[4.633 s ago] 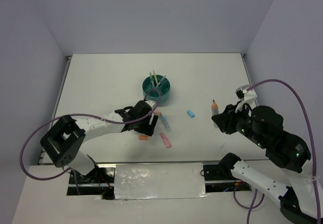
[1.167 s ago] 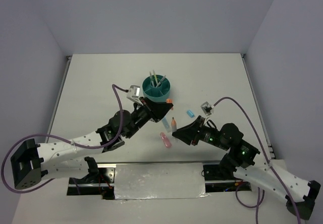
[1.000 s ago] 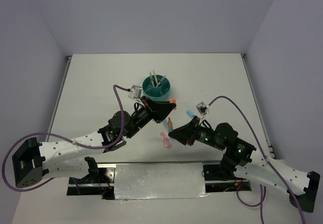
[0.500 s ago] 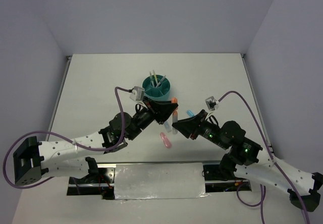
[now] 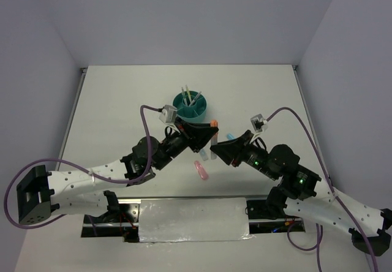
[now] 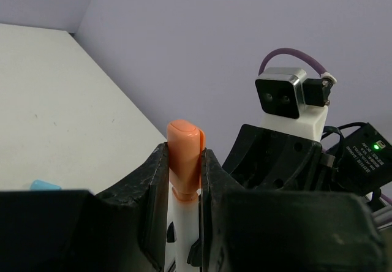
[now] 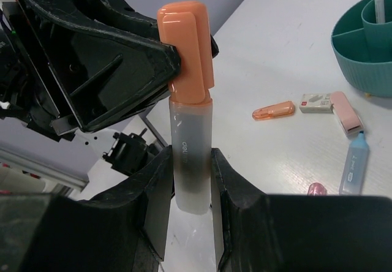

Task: Sort the stationery into containers
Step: Close the pen cap on the pen.

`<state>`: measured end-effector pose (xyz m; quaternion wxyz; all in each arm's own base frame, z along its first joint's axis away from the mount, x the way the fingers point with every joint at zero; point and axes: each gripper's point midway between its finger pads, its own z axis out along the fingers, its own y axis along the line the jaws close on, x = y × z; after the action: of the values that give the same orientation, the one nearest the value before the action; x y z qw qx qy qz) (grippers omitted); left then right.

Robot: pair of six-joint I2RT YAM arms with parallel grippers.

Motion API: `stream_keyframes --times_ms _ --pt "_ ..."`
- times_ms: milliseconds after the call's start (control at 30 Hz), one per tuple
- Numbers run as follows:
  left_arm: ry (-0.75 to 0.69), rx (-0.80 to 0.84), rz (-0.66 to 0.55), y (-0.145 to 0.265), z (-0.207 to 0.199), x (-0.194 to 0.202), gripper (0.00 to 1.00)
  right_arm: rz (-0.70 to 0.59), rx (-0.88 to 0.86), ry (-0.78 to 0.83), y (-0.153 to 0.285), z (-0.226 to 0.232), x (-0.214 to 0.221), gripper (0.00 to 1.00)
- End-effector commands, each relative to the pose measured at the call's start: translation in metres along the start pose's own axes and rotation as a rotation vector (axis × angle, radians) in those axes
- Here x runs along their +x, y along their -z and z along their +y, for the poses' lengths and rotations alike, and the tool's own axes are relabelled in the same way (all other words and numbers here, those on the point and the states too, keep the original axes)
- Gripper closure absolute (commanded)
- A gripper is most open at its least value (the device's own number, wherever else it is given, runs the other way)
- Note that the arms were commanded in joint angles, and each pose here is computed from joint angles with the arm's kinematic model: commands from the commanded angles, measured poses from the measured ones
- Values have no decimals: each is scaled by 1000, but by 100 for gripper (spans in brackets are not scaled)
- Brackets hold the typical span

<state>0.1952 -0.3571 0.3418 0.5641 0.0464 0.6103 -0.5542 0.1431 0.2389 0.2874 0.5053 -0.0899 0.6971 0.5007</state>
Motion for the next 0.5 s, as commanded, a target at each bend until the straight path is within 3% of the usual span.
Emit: stream_keyframes --times_ms 0,200,400,467 --pt "-9 104 -18 2 -22 -7 100 -112 -49 25 5 24 -42 100" --pt "-32 207 37 5 -37 7 100 -191 -56 70 14 34 -69 100" --pt "-122 255 168 2 -44 34 100 -141 -156 293 13 65 -85 100" --pt "-132 269 182 2 -48 35 98 -137 -104 348 8 57 -89 100"
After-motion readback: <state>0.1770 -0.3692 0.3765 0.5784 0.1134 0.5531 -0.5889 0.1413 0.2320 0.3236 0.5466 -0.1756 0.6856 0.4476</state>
